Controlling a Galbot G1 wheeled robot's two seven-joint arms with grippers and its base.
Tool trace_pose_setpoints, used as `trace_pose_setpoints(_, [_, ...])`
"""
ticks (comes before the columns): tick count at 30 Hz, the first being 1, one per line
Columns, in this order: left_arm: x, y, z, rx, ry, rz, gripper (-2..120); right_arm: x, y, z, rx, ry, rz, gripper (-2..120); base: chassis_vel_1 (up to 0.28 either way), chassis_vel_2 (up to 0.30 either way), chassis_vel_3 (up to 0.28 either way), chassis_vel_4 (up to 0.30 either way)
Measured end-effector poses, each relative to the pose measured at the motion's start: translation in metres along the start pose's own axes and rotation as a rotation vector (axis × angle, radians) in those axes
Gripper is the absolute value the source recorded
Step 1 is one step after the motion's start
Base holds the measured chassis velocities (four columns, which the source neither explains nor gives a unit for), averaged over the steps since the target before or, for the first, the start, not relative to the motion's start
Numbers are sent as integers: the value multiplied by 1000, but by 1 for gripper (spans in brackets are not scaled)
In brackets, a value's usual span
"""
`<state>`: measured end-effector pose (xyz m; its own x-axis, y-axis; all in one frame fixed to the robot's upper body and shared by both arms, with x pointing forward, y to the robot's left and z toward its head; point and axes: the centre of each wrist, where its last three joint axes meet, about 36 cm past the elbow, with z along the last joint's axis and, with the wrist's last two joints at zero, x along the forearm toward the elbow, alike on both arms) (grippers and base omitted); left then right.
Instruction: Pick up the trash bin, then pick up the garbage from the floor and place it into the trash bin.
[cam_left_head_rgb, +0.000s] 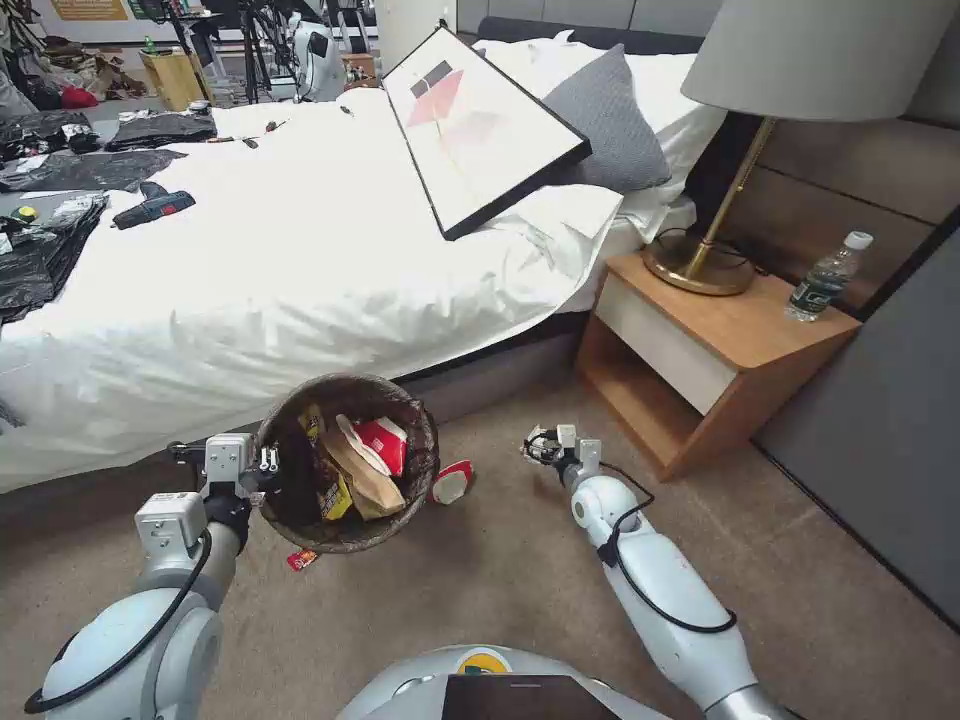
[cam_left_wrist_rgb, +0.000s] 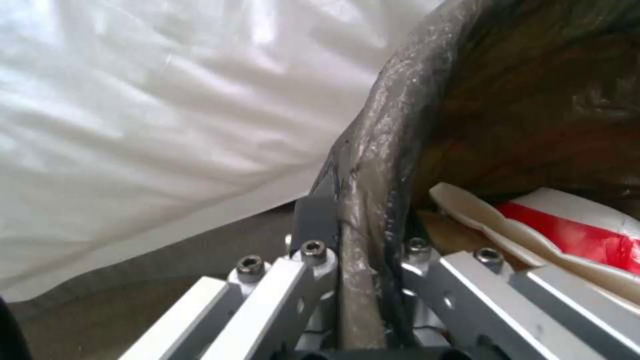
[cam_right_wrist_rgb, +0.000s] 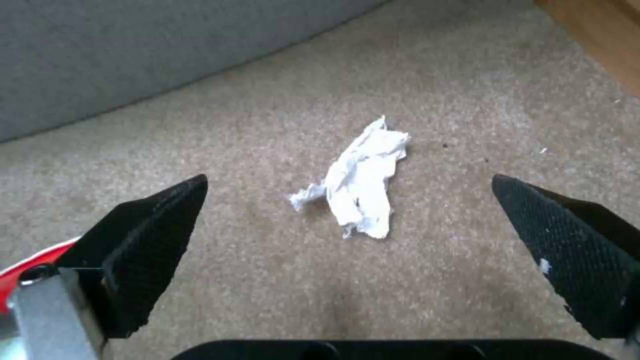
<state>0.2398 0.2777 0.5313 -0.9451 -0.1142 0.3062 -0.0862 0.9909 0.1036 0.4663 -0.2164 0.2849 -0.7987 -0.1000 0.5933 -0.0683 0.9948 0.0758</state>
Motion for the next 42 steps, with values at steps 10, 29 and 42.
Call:
trace_pose_setpoints(10, [0,-1,0,0,0,1,3,-30,8,0,30,47,8,100,0,0,0,0])
trace_pose_setpoints(29, [-1,-1,-1,-1,-1,4,3,-70,6,-8,71,87,64,100,0,0,0,0])
trace_pose_setpoints(42, [-1,-1,-1,-1,-2,5,3,-91,7,-19,85,99,77,100,0,0,0,0])
